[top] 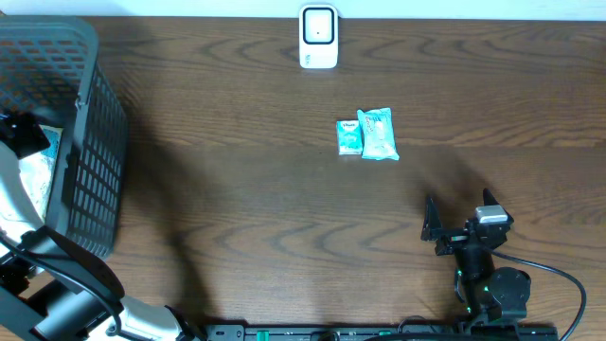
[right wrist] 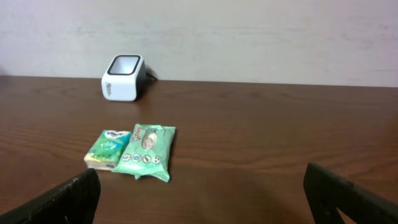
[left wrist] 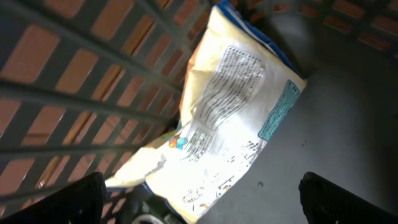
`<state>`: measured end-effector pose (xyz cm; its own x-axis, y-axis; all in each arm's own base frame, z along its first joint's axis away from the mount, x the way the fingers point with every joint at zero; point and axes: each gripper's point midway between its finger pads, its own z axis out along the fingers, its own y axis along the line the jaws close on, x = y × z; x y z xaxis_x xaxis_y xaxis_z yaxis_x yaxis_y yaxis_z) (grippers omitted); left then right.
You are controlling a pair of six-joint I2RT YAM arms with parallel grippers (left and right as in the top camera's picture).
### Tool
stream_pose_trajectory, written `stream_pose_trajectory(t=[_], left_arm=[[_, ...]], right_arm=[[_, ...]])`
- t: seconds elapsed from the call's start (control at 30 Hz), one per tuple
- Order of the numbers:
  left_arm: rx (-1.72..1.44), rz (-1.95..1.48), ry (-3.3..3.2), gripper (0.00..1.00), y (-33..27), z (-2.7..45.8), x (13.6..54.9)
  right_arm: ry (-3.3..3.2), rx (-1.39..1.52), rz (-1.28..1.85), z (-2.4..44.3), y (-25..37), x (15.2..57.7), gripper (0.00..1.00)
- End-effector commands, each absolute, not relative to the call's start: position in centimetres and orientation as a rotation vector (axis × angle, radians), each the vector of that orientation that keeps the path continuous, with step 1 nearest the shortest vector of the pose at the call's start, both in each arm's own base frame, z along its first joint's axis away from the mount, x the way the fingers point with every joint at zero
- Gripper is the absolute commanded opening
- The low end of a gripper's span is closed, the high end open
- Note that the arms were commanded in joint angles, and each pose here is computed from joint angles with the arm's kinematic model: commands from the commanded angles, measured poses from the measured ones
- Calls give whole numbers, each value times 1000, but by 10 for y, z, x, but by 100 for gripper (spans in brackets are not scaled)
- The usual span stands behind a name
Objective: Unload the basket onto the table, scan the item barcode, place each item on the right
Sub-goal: 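Grasp the white printed snack bag in the basket with the left gripper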
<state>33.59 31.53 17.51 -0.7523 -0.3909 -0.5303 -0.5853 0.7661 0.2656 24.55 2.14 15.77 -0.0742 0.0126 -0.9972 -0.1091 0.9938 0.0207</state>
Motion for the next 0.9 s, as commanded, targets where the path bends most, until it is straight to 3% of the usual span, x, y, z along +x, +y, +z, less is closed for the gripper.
stream_pose_trajectory(t=[0.0,0.87], left_arm=[[-650,590,2565,98,313,159,338],[-288,663,2743,99,297,81,324]], right_arm=[[1643,-80,117,157,24,245,99],[1643,-80,117,157,24,245,99]])
